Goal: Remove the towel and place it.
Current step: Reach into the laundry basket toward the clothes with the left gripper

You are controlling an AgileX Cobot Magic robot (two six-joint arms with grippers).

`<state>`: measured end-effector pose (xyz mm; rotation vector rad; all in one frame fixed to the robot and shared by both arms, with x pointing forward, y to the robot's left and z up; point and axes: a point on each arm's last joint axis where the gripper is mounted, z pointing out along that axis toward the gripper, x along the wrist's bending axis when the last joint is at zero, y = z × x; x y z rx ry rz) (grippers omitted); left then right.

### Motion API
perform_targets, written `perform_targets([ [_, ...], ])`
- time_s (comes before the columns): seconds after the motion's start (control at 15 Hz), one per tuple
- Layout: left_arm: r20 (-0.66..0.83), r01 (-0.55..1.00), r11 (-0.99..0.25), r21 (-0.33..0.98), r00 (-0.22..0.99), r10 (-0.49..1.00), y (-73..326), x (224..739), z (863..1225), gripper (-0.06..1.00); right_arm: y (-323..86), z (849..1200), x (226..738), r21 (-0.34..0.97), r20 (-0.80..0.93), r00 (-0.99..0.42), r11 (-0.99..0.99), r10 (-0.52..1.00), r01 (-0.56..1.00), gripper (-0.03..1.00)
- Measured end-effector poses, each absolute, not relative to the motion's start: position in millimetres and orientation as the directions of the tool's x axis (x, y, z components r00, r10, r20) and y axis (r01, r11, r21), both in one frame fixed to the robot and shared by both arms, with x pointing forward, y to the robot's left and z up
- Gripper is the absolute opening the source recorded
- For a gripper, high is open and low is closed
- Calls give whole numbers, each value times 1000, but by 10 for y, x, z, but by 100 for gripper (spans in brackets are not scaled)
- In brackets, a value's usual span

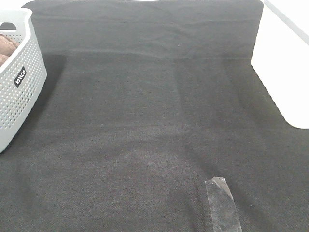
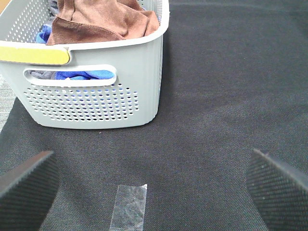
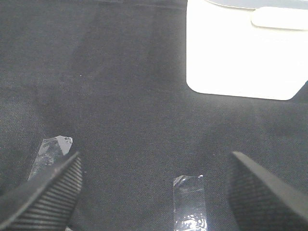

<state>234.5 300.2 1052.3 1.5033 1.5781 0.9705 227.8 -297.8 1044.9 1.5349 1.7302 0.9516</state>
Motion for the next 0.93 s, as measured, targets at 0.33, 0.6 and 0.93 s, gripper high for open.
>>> perform_targets([
  [0.33,8,442,5,897,-28,1000,2998,2346,10523,99,-2978,10449,2278,841,7,-123,61,992,538,78],
  [0.6,-15,441,18,897,-10,1000,2974,2346,10523,99,-2978,10449,2278,841,7,-123,61,992,538,78],
  [0.93,-18,441,18,897,-5,1000,2969,2347,10523,99,-2978,10449,2278,841,7,-123,61,992,538,78],
])
